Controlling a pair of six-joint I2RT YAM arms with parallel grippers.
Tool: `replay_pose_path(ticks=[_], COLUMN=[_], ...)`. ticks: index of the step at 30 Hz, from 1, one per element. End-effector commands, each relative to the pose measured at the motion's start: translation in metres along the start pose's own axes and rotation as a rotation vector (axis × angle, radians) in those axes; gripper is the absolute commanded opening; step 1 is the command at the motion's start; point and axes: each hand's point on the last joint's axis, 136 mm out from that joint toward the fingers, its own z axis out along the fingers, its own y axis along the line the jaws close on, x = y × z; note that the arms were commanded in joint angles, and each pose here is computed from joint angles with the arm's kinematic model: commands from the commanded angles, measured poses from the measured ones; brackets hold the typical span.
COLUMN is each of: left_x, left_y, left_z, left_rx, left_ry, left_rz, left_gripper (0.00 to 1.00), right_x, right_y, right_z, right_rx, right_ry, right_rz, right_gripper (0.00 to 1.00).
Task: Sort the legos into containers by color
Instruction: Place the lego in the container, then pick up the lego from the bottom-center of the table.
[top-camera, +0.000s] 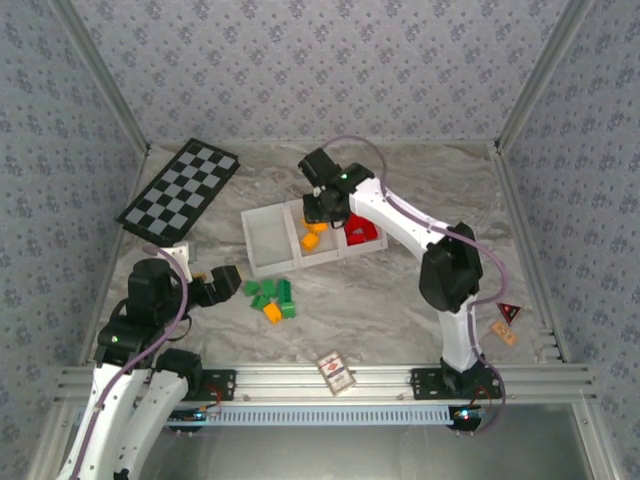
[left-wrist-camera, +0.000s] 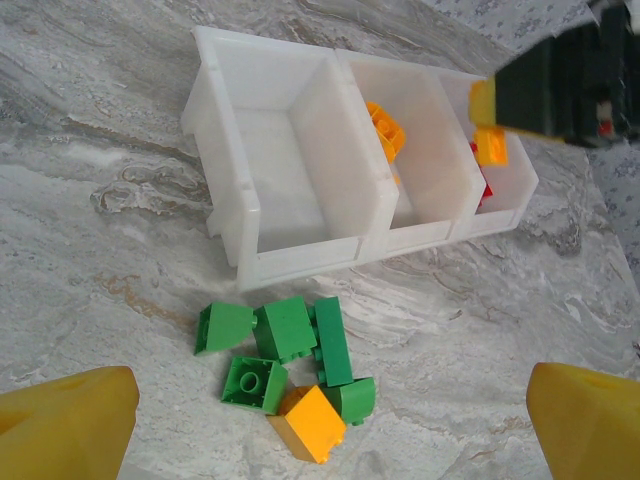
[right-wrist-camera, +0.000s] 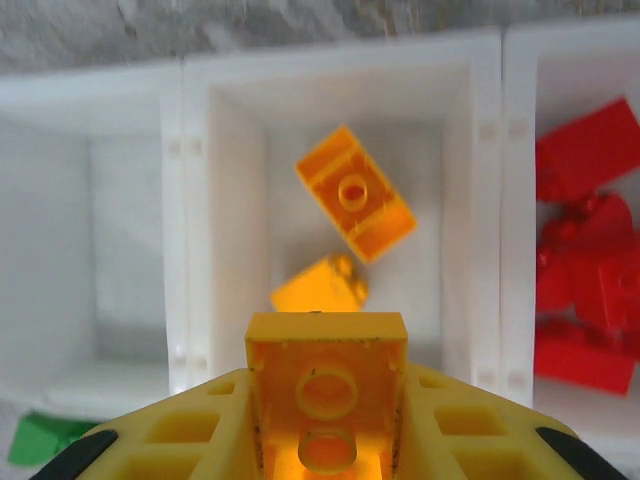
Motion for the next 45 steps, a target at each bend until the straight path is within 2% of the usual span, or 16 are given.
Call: replay_pose_path(ticks=[1,6,12,16,23,32,39,45], left_x=[-0.001,-0.001,0.000,0.000,0.000,-0.001,-0.001,0.002], left_y=[-0.002,-0.002,-0.003,-0.002,-0.003,-0.002,-0.002,-0.003], left_z=[-0.001,-0.001,-0.001,0.000,0.000,0.000,-0.002,-0.009], left_rx=[0.006,0.007,0.008,0.007,0.007,0.002,0.000,-0.006], left_ry=[-0.010,-0.007,-0.005,-0.001,0.000,-0.004,-0.009,-0.009], left_rz=[0.015,0.017,0.018,0.018,0.018,0.018,0.019,0.014], left_gripper=[1.00,1.00,1.00,1.00,1.00,1.00,1.00,1.00], right_x=[0.003,-0.009,-0.010,-0.010,-0.003,0.062,0.128,0.165], right_y=[-0.001,0.005,0.008,0.014,0.027,0.054,0.062,0.075], right_z=[0.028,0.049,0.057,0.047,0.012,-0.027,-0.021,-0.006], right_rx=[-0.016,-0.056,-0.076,-0.101,-0.135,-0.160,-0.109,-0.067], right_ry=[0.093,0.125,0.129,0.113,0.054,0.014,0.080,0.104], right_rz=[-0.034,-0.024,-0.019,-0.027,-0.066,-0.094,-0.008,0.054], right_gripper=[0.33,0.37,0.50,0.57,0.58,0.61,0.72,0.73])
